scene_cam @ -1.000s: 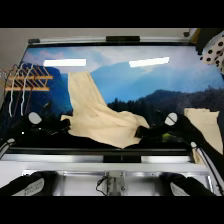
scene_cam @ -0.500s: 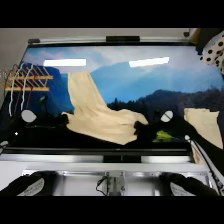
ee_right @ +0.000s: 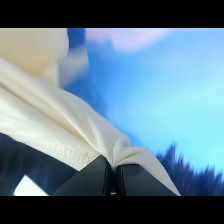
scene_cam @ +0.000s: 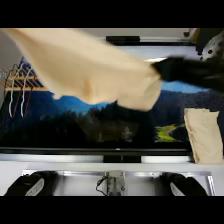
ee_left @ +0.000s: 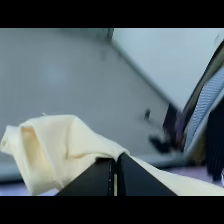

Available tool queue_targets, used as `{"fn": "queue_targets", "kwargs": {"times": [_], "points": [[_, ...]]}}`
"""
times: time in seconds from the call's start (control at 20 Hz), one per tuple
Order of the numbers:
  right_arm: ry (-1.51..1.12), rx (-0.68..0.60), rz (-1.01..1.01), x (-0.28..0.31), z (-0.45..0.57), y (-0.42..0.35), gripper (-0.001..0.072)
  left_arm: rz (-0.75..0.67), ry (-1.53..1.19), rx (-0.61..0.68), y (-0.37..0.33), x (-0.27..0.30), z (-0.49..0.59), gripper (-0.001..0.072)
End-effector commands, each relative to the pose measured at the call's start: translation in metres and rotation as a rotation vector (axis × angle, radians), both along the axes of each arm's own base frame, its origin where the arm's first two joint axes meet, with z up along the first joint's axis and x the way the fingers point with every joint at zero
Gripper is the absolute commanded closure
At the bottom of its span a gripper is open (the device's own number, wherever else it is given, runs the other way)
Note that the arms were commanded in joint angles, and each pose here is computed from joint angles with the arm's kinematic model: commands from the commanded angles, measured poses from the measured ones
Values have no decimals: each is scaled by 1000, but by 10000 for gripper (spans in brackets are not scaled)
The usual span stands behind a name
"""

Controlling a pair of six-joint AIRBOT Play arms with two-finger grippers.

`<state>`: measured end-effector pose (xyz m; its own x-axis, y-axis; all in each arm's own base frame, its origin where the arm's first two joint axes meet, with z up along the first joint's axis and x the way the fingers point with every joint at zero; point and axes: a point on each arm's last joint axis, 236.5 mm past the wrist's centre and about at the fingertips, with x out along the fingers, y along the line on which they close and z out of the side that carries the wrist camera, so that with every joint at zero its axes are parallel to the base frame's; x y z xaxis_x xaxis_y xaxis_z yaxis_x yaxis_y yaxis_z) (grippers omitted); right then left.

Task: Fold the shirts.

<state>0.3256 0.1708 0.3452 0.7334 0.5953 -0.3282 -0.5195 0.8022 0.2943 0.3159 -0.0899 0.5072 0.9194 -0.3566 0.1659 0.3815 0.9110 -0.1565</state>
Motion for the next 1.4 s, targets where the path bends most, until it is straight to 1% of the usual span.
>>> {"fn": "queue_targets", "kwargs": {"times": [0.0,0.1,0.15,0.3,0.45,0.6,0.8,0.95,1.0,1.05,1.15,1.25,1.35], "points": [[-422,82,-12,-103,162,-23,645,-23,-460,-71,8,-150,153,674],[-420,145,24,-139,176,-21,645,-31,-523,-83,9,-178,169,674],[-389,156,38,-147,171,-19,645,-29,-527,-84,10,-178,169,674],[-243,110,36,-145,138,-18,645,-3,-469,-65,11,-147,155,674],[18,-9,-90,-115,72,-42,645,41,-349,-27,14,-87,120,674],[297,-108,-182,-86,0,-58,645,61,-149,31,12,-9,57,674],[582,-242,-258,-41,-123,-71,645,35,183,74,1,99,-67,674],[674,-314,-379,4,-226,-90,644,27,432,91,-3,175,-183,674],[693,-331,-415,18,-257,-95,645,16,504,84,-6,196,-218,673],[711,-365,-442,30,-284,-102,644,-11,573,45,-14,214,-251,673],[758,-431,-479,47,-323,-112,644,-69,685,-66,-32,240,-303,673],[797,-477,-485,55,-352,-117,644,-125,798,-179,-50,255,-352,673],[871,-481,-485,53,-379,-113,644,-176,916,-209,-69,255,-398,673]]}}
